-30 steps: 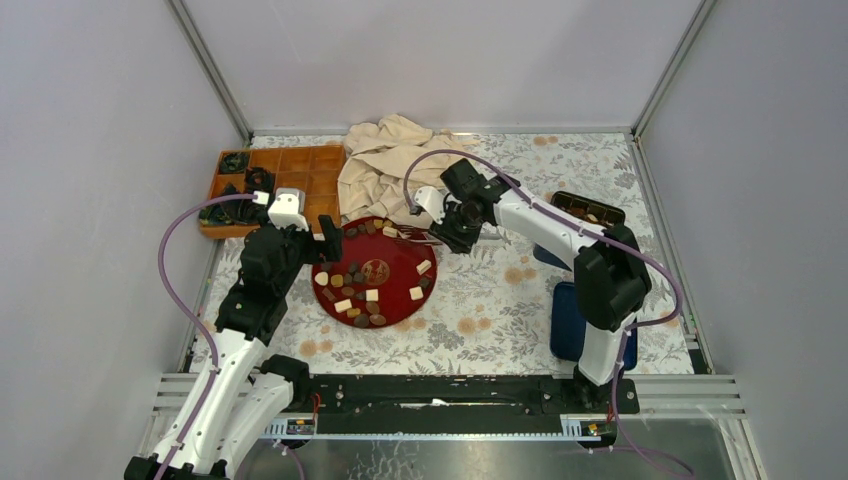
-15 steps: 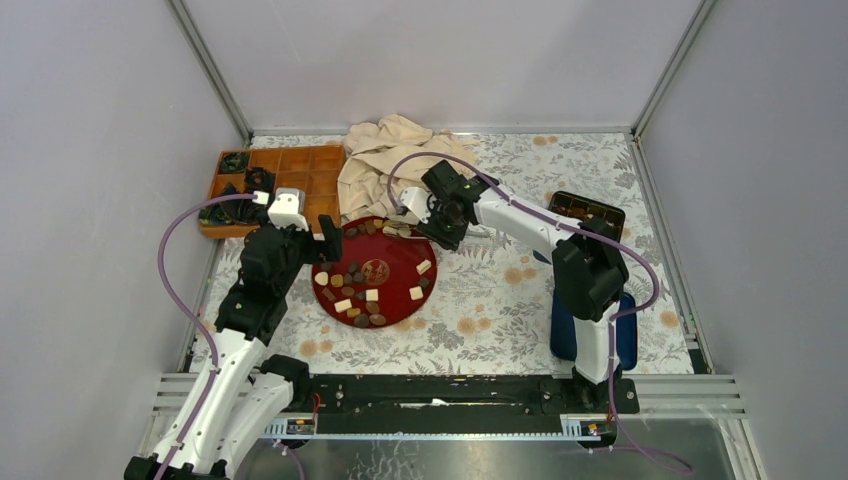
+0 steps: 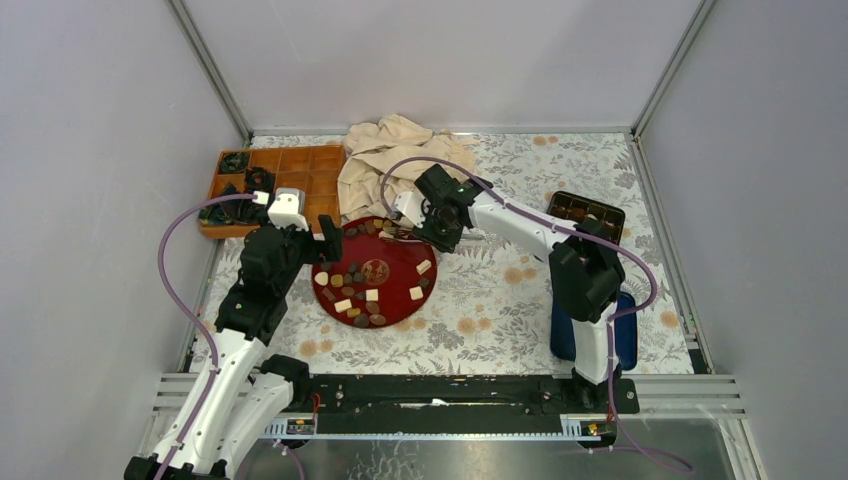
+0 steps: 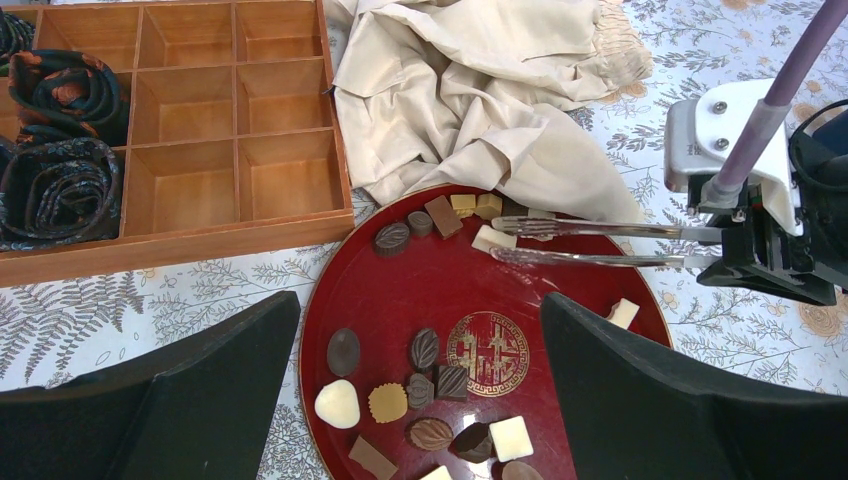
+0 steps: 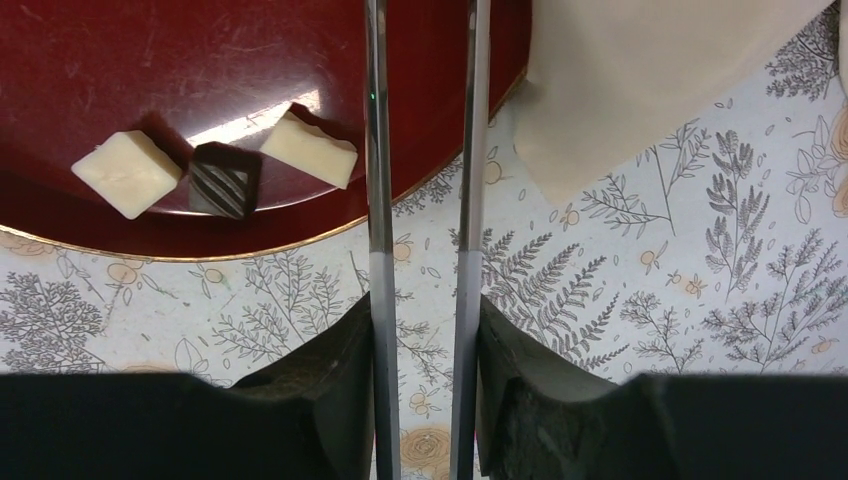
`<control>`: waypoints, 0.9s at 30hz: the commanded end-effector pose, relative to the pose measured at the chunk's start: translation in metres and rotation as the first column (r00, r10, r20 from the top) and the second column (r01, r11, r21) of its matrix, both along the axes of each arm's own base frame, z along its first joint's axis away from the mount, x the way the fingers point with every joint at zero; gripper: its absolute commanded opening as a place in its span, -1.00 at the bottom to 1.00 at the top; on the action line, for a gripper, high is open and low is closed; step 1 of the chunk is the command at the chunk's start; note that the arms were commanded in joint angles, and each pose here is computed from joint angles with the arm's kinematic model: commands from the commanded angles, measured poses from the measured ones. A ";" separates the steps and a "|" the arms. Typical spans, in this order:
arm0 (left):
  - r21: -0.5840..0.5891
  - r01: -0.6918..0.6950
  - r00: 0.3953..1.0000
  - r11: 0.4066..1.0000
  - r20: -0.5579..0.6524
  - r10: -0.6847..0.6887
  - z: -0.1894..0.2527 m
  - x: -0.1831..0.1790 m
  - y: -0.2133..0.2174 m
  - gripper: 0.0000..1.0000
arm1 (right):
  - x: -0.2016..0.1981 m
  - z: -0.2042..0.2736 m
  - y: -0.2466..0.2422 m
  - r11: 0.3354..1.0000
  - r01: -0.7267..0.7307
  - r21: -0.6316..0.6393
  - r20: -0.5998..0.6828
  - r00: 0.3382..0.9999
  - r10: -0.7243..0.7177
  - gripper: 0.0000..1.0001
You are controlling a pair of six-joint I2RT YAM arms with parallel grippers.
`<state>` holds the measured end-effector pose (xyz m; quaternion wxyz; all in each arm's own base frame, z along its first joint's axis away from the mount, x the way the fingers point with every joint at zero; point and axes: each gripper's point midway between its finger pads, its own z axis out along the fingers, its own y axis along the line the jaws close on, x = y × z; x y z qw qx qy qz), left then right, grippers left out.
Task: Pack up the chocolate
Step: Pick up the fake chocolate from the plate.
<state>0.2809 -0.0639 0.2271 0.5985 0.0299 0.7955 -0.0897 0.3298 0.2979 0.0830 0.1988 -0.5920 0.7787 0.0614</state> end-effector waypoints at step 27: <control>0.005 -0.016 0.998 1.000 0.060 0.015 0.012 0.004 0.004 0.96 | -0.015 0.041 0.023 0.990 0.008 0.139 -0.058 0.998 0.000 -1.00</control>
